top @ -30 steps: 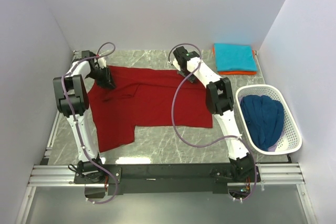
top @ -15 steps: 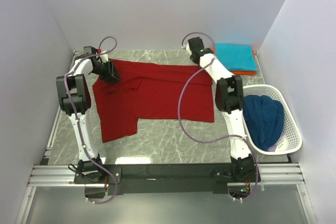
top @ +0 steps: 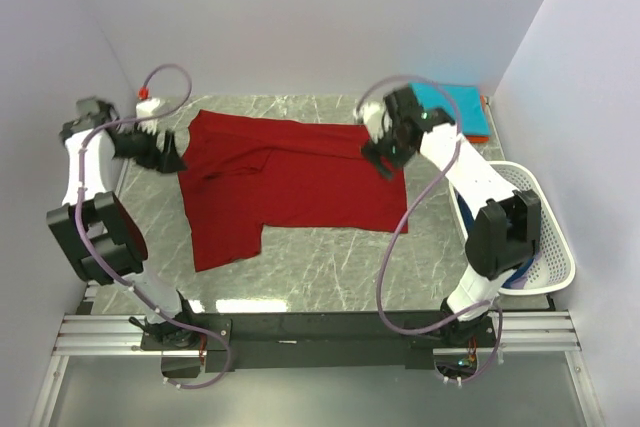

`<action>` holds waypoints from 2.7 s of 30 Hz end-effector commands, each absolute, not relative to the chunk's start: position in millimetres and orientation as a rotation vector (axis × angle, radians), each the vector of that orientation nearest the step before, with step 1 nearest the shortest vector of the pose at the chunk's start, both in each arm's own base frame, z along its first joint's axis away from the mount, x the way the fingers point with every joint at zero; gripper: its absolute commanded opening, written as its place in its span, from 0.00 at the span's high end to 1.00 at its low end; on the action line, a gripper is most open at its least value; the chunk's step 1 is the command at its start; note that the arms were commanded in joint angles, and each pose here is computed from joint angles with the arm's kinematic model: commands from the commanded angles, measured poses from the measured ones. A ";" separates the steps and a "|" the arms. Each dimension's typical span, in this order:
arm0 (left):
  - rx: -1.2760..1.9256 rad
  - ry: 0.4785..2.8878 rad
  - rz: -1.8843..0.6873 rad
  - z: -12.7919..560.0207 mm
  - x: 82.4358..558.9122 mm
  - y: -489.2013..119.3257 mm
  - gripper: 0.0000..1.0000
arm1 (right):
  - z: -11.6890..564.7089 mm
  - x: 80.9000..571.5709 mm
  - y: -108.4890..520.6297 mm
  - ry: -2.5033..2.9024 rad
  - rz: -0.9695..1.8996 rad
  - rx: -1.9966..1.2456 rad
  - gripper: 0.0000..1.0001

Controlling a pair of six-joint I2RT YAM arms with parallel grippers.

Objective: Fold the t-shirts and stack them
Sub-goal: Fold the tshirt

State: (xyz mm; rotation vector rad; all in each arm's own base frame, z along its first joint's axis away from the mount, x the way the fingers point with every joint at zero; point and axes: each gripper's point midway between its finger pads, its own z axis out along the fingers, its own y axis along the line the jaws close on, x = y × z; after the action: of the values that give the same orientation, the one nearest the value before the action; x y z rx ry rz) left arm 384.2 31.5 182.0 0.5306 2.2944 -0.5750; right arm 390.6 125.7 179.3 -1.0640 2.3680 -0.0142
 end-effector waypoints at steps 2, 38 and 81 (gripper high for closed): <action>0.783 2.276 -0.730 155.0 311.7 27.2 0.16 | 118.3 311.9 121.5 2.531 0.104 -1.255 0.23; 1.457 2.167 -0.330 58.6 242.5 30.9 0.37 | 3.1 271.1 70.5 2.599 -0.278 -1.466 1.00; 1.955 2.046 -0.375 1.9 239.6 13.2 0.79 | 11.9 283.8 59.8 2.640 -0.230 -1.415 1.00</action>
State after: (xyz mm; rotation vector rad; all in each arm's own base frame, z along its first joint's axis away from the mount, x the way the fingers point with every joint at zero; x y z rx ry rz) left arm 256.4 2.8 14.4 1.8797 1.9796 -0.3482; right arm 281.6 63.4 13.1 -1.4194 2.6372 -0.2245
